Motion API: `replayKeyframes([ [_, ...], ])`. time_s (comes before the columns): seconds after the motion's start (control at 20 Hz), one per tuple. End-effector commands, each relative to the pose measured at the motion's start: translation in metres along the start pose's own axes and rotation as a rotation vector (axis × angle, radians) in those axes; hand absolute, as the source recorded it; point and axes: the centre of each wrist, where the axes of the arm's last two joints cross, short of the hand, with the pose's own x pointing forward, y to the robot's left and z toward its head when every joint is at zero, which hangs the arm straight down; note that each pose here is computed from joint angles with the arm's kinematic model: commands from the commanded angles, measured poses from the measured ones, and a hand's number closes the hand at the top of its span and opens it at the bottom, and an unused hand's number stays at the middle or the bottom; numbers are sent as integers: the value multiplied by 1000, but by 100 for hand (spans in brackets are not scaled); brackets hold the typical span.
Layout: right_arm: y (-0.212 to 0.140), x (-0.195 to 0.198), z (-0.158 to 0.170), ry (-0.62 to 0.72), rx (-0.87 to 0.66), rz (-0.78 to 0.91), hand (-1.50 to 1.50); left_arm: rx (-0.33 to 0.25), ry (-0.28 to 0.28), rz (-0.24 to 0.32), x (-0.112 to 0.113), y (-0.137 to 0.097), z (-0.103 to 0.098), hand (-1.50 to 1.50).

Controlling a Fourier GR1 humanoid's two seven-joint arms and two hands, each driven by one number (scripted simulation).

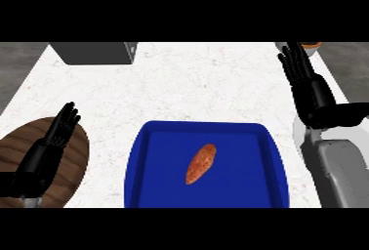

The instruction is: Pick the sweet potato from the tray and place it in the plate

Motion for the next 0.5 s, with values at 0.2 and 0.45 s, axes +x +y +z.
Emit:
replayKeyframes([
  [0.2,48,-19,1,207,-588,-90,-150,77,-35,-83,16,4,-25,0],
  [0.45,53,-81,42,453,-481,447,150,27,22,-54,11,-9,-26,0],
])
